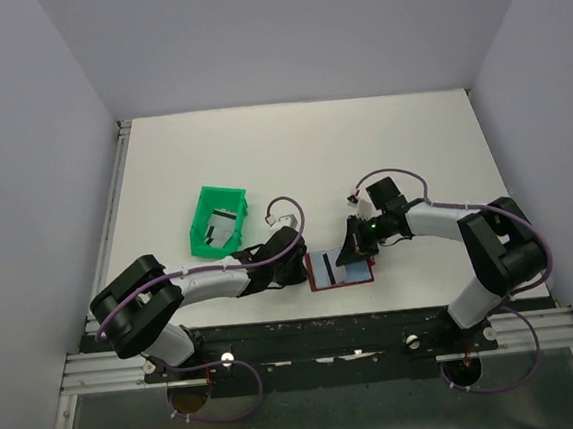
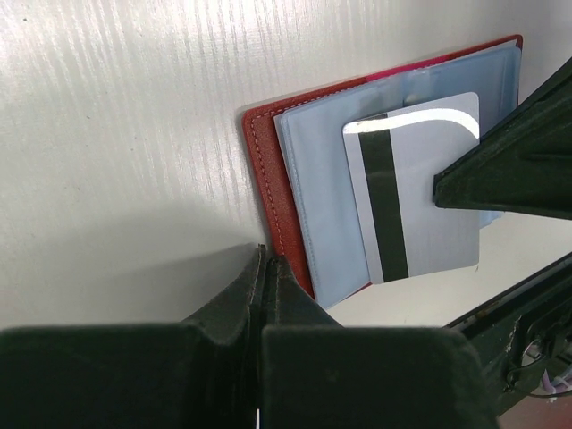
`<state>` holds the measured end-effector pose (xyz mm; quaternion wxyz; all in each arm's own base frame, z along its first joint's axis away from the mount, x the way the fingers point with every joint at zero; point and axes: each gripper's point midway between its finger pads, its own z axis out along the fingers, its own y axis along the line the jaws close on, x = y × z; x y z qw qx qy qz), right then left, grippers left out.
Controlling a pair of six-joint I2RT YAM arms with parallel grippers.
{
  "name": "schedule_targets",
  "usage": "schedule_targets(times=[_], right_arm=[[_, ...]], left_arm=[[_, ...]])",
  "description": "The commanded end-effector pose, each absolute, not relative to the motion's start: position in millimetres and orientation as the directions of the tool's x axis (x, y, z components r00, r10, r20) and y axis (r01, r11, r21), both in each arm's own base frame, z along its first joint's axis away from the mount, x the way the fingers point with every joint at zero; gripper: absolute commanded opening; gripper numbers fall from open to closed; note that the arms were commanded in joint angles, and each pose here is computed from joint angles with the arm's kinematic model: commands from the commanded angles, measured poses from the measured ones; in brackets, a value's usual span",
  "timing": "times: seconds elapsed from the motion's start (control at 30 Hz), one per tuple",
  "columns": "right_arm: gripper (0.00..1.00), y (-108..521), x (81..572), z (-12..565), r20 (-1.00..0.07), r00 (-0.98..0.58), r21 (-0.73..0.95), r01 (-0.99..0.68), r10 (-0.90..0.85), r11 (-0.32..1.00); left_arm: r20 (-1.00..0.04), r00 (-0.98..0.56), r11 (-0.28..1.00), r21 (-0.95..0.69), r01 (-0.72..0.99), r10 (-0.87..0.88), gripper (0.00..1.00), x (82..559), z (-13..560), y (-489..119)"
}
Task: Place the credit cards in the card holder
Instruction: Insert the credit card into the card holder.
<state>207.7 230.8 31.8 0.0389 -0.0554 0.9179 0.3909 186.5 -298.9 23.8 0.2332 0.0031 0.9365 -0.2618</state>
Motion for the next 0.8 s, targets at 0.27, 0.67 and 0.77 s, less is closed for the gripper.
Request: schedule_targets(times=[0.27,0.67,0.77], right_arm=[[0.0,242,223,60,-0.274,-0.961,0.772,-0.207,0.022,0.601],[0.0,206,217,47,-0.217,-0.974,0.662,-0.096,0.068,0.744],[0.0,202,217,42,-0.202,-0.976,0.659,-0.075,0.08,0.748]], left_arm=[[-0.429,-0.898,0.897,-0.429,0.111,-0.095,0.0,184,10,-278],[-0.435,-0.895,0.898,-0.425,0.11,-0.096,0.0,185,11,-275],[-0.434,-0.896,0.899,-0.424,0.11,-0.095,0.0,185,11,-274]])
